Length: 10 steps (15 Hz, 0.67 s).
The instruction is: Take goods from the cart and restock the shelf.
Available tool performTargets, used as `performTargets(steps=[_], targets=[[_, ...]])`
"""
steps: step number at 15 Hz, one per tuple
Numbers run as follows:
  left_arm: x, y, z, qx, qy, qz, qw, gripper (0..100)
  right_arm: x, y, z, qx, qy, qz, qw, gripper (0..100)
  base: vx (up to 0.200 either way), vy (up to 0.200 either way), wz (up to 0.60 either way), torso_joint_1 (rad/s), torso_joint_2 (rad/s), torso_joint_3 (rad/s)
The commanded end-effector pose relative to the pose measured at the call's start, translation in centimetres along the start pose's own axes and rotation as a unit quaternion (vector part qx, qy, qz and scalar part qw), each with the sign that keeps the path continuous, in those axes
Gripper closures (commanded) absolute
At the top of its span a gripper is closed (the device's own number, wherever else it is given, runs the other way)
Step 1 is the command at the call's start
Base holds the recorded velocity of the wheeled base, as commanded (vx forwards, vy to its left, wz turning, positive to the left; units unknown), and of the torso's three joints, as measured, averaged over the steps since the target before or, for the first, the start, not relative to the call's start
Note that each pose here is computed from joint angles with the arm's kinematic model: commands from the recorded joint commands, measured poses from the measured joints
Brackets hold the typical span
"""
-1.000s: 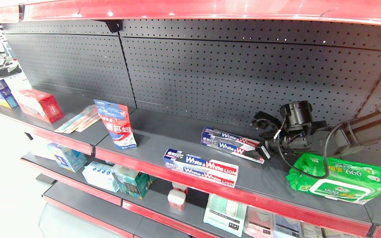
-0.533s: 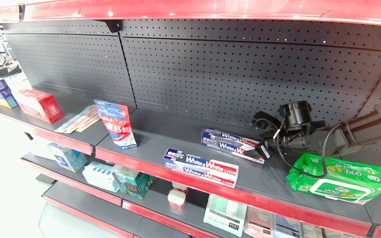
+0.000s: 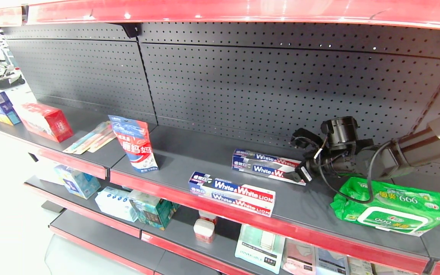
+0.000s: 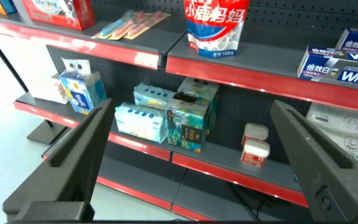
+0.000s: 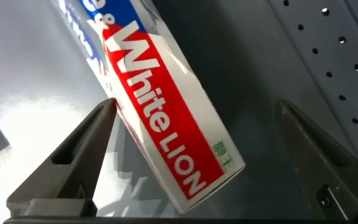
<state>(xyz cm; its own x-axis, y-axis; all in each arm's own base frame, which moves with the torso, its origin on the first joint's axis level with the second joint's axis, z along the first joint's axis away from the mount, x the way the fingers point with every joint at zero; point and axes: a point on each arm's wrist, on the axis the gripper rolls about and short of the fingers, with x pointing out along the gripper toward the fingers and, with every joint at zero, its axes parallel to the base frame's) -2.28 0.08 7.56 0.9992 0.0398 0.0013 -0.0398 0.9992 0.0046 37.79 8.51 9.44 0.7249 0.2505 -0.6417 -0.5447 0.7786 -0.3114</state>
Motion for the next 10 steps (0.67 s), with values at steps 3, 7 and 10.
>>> performTargets(steps=[3,7,10], targets=[[0.0,0.0,0.0,0.0,0.0,0.0,1.0,0,0.2,0.0,-0.2,0.0,0.004,-0.002,1.0,0,0.0,0.0,0.0,0.0,0.0,0.0],[0.0,0.0,0.0,0.0,0.0,0.001,1.0,0,-0.9,-0.3,0.6,0.031,-0.024,0.014,0.999,0,0.0,0.0,0.0,0.0,0.0,0.0],[0.0,0.0,0.0,0.0,0.0,0.001,1.0,0,-1.3,-1.2,0.8,0.057,-0.03,0.004,0.998,0,0.0,0.0,0.0,0.0,0.0,0.0]])
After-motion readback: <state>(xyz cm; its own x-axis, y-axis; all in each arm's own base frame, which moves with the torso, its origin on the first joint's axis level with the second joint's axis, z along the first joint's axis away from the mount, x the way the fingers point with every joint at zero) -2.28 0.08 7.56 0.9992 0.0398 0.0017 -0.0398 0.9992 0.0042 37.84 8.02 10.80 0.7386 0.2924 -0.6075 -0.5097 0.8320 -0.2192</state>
